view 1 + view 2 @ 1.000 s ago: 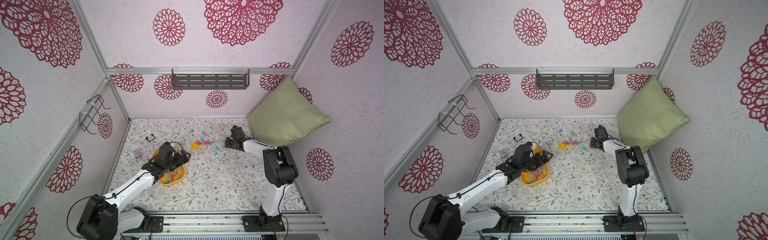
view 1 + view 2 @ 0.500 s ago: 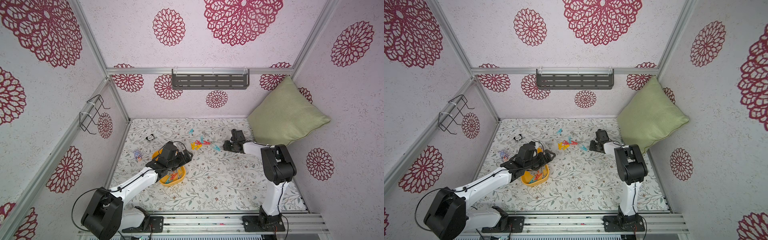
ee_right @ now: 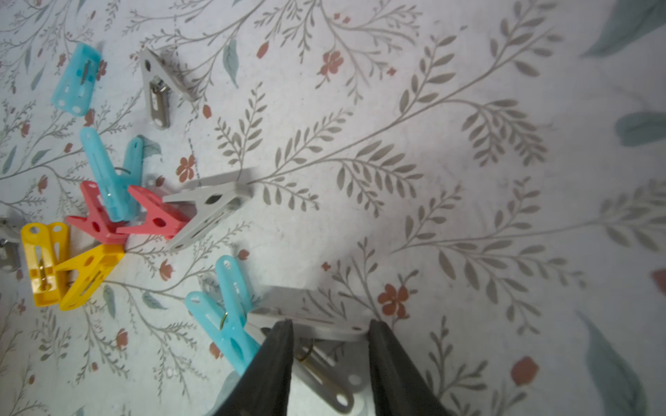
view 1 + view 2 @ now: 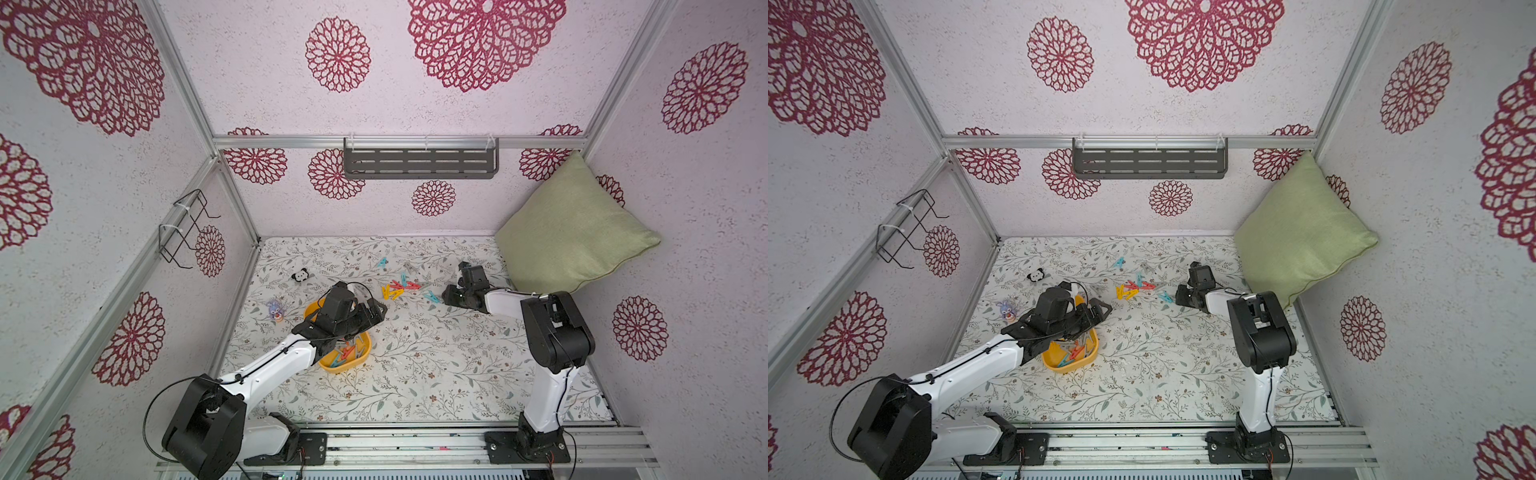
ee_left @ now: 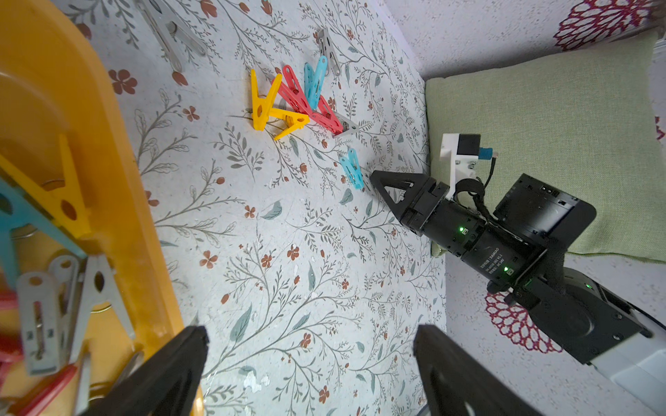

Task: Put the clothespins into the storage box
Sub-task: Pick up the clothespin from the center of the board.

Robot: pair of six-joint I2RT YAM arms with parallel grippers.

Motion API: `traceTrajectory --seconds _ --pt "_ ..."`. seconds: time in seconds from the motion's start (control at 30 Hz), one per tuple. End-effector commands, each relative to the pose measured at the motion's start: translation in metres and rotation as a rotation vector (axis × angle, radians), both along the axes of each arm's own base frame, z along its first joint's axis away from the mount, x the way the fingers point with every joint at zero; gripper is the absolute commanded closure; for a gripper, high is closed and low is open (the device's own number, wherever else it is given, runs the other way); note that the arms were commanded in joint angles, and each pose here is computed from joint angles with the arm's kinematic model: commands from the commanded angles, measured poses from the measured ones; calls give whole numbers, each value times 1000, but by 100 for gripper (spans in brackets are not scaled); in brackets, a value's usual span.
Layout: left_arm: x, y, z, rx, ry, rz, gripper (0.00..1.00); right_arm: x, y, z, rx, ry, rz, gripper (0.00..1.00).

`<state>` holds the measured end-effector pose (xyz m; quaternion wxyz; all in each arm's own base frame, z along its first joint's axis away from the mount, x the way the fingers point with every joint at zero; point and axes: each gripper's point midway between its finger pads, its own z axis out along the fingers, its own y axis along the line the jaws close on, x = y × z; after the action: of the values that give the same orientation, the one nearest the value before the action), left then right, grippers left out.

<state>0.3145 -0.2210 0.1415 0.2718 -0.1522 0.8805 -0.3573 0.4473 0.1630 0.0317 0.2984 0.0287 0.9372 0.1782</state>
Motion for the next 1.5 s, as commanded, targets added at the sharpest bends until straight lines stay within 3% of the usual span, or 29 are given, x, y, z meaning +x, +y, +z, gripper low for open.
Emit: traceTrajectory --seconds 0.0,0.6,1.07,1.47 --pt "-1 -5 -1 -3 -13 -13 3 -10 10 17 33 -15 15 60" --pt "-3 -10 -3 0 -10 -19 3 -39 33 37 80 -53 57 56" --pt "-7 -8 -3 8 -13 -12 3 -40 26 26 -48 -45 75 56" --pt "-9 -7 -3 10 -11 -9 3 -36 37 -3 -89 17 122 67"
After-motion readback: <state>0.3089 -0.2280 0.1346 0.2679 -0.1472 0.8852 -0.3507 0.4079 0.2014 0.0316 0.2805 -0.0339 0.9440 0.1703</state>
